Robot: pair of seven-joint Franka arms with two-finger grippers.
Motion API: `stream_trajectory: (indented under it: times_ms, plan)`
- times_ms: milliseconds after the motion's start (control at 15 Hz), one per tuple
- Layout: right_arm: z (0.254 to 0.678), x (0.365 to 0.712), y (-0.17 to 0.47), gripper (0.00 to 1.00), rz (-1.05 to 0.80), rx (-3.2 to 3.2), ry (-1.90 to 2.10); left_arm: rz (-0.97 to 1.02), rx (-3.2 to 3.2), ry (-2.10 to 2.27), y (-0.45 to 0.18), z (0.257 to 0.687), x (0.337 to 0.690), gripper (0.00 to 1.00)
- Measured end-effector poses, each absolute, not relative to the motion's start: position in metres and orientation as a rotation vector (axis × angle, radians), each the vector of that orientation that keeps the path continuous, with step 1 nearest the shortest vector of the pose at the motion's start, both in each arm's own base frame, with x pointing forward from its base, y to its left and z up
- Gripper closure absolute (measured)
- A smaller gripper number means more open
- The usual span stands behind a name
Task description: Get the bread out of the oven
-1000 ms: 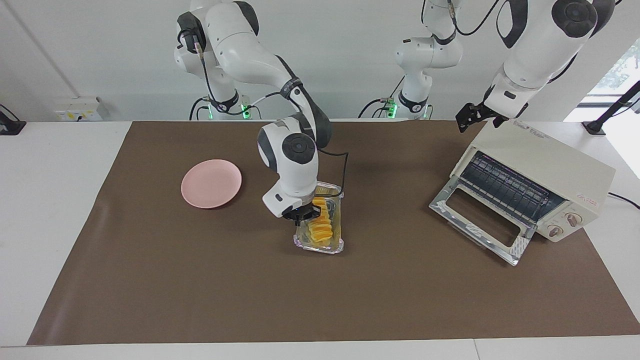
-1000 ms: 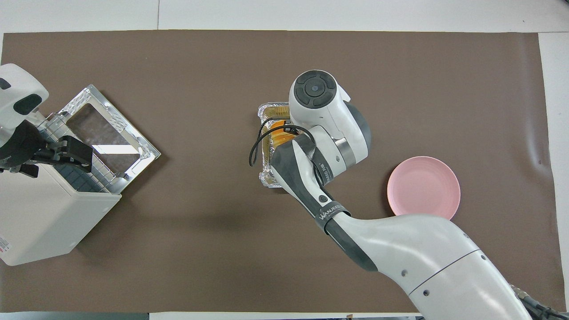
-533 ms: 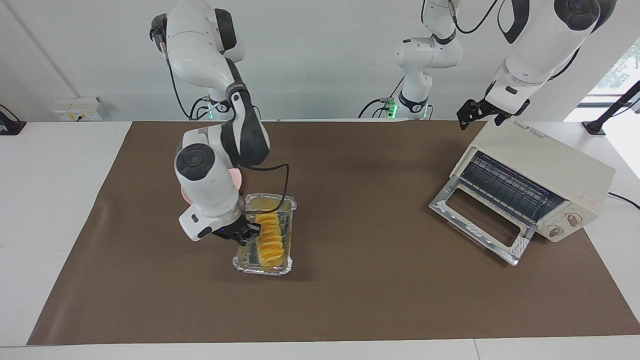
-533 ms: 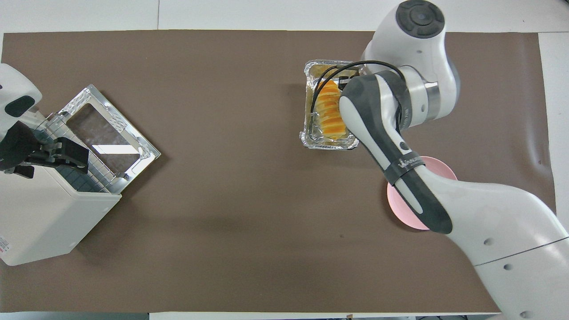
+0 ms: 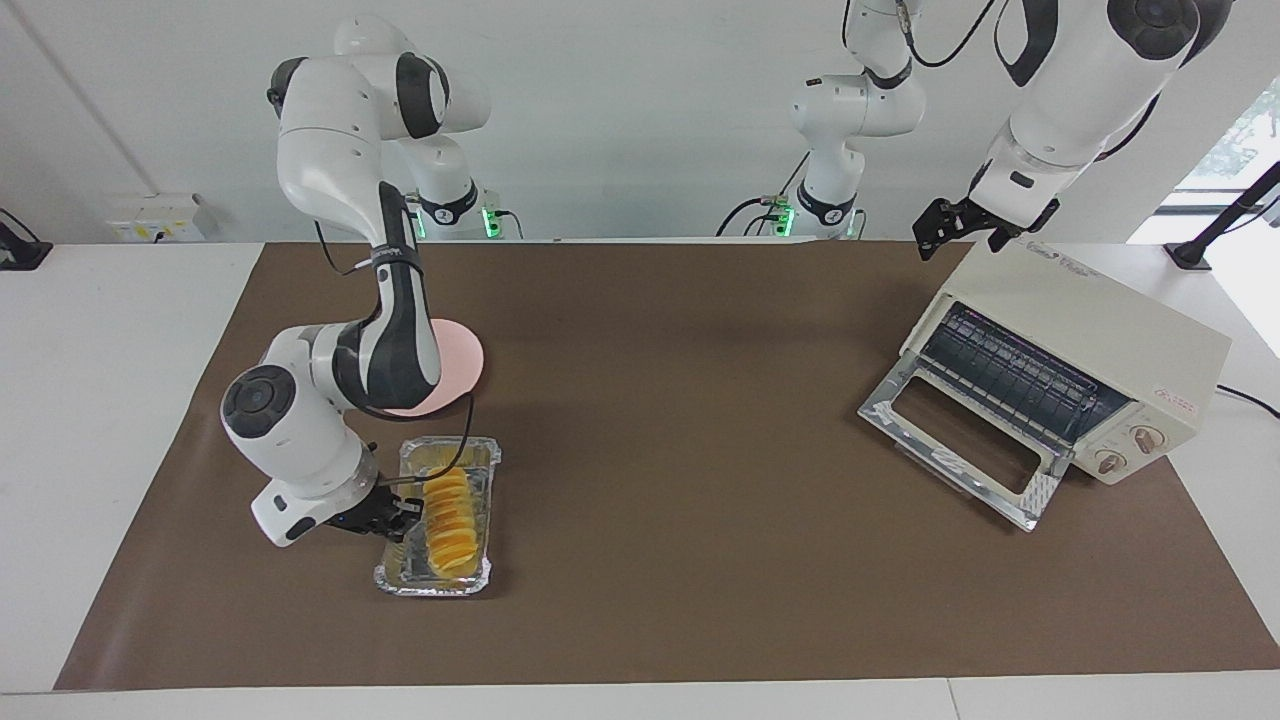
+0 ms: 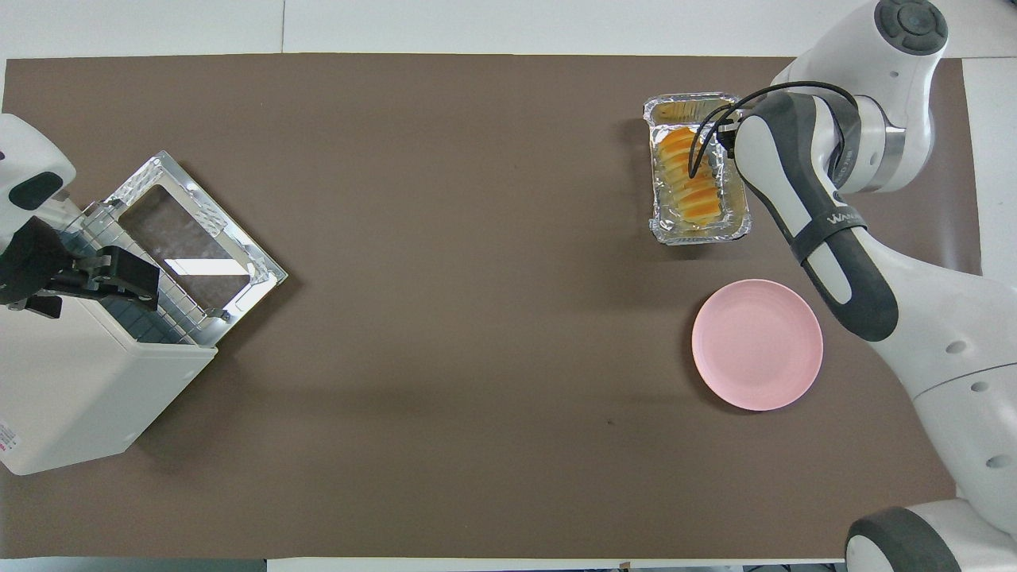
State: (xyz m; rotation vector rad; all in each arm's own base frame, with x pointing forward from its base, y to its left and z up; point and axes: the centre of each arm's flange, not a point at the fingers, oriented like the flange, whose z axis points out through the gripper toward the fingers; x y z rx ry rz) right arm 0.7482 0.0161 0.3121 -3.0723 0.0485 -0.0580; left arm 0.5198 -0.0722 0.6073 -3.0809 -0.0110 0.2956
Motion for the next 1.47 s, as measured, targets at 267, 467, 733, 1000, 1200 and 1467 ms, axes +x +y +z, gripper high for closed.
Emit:
stream_trajectory:
  times_ms: [267,467,733,1000,1200,1467]
  plan:
    - [0.314,0.751,0.021,0.93,-0.082,-3.068,0.024,0.291,-3.118,-0.006,-0.077,0.608,0.52,0.0]
    - [0.324,0.753,0.026,0.64,-0.101,-3.067,0.014,0.29,-3.12,0.001,-0.079,0.608,0.52,0.0]
    - [0.357,0.741,0.037,0.19,0.013,-3.064,-0.02,0.289,-3.121,-0.011,-0.075,0.608,0.521,0.0]
    - [0.373,0.735,0.078,0.0,-0.006,-3.088,-0.074,0.289,-3.122,-0.021,-0.072,0.608,0.521,0.0]
    - [0.349,0.731,0.096,0.0,-0.029,-3.122,-0.093,0.289,-3.122,-0.021,-0.072,0.608,0.521,0.0]
    - [0.319,0.724,0.099,0.0,-0.036,-3.143,-0.114,0.289,-3.122,-0.021,-0.072,0.608,0.521,0.0]
